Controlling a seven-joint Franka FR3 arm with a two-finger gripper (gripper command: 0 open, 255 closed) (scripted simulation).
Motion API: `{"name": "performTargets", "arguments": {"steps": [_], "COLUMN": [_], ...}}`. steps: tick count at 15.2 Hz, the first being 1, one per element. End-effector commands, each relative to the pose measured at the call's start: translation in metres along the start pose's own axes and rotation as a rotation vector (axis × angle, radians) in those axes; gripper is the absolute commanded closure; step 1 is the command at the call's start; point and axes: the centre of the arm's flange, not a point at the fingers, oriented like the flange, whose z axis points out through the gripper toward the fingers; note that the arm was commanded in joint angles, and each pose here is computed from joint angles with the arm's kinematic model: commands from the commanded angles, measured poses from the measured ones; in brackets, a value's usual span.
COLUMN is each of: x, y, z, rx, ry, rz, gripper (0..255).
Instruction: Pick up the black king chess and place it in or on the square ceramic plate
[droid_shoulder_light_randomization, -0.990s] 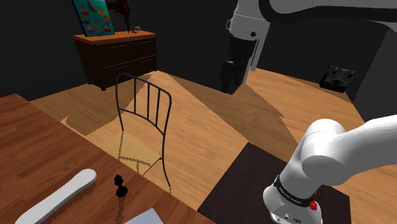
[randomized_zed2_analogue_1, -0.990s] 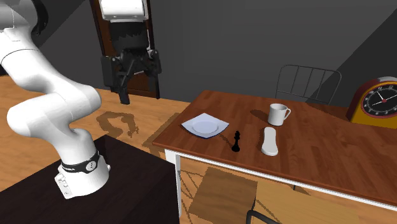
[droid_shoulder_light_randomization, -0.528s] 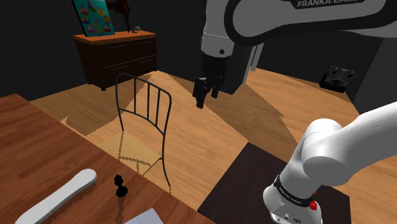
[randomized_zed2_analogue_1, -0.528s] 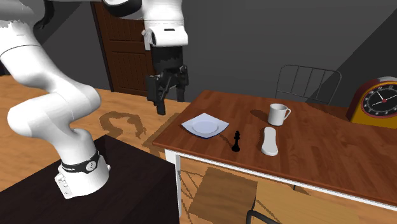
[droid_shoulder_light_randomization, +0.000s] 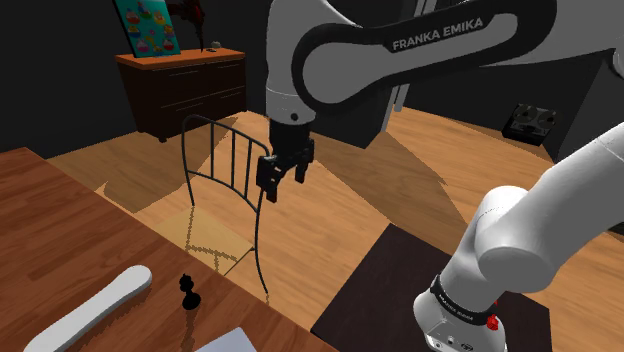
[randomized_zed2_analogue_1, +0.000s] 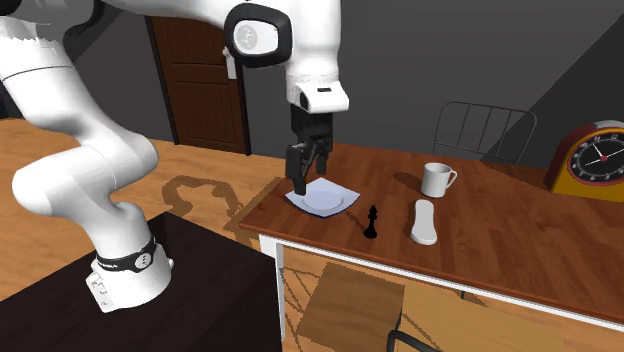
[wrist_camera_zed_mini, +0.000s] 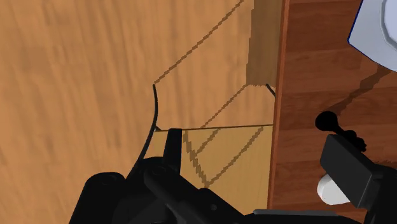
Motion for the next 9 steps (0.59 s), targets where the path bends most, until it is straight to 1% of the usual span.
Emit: {"name": "performTargets", "arguments": {"steps": [1,9], "x": [0.013,0.059], "y": [-0.017,-0.092], "z": [0.014,0.072], "rx": [0.007,0.032], "ry": [-0.009,-0.048], "rz": [-0.001,-0.007], "gripper": [0,0]}}
